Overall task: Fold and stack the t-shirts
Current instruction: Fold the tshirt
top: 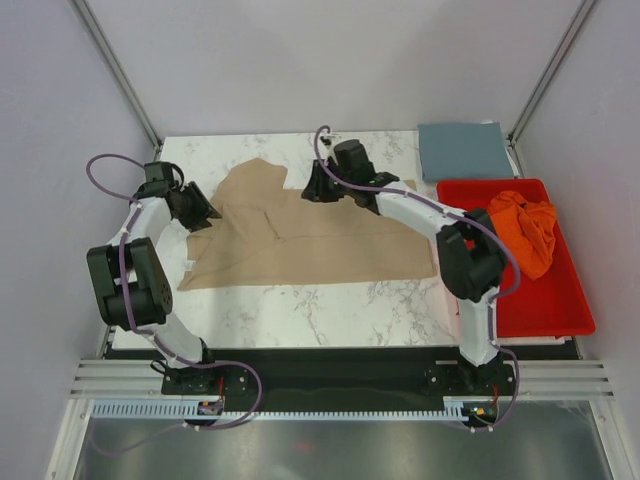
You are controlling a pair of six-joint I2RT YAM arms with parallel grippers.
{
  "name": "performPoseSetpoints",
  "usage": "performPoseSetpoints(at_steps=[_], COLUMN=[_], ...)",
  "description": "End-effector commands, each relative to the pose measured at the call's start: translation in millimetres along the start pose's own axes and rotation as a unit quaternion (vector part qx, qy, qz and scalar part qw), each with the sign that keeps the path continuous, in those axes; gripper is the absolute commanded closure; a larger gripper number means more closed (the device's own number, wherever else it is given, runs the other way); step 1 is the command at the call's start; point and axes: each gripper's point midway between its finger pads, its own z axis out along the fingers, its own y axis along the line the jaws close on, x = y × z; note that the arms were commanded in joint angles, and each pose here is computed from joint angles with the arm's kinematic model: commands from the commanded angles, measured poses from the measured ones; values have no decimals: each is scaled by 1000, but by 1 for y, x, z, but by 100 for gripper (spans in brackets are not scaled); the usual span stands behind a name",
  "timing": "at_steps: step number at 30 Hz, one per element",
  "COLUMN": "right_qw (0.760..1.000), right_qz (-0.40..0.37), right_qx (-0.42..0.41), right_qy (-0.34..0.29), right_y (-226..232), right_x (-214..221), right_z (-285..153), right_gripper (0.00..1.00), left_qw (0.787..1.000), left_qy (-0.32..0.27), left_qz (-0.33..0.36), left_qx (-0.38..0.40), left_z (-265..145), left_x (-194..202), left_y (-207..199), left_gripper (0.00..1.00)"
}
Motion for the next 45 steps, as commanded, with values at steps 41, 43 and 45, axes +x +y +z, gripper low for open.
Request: performPoseSetpoints(at_steps=[41, 43, 45], right_qw=[992, 992, 992], right_qz=[-94, -98, -103], right_qx=[-80, -82, -80], right_qy=[6, 4, -3], right_y=[58, 60, 62], right_x=[54, 51, 45], right_z=[175, 173, 169], right_gripper=[98, 100, 100], left_qw=[998, 998, 998], left_qy=[60, 57, 54], left_qz=[-5, -4, -4], left_qx=[0, -11, -23], left_z=[77, 77, 77], left_x=[2, 2, 2], left_y=[20, 24, 29], left_gripper=[56, 56, 56])
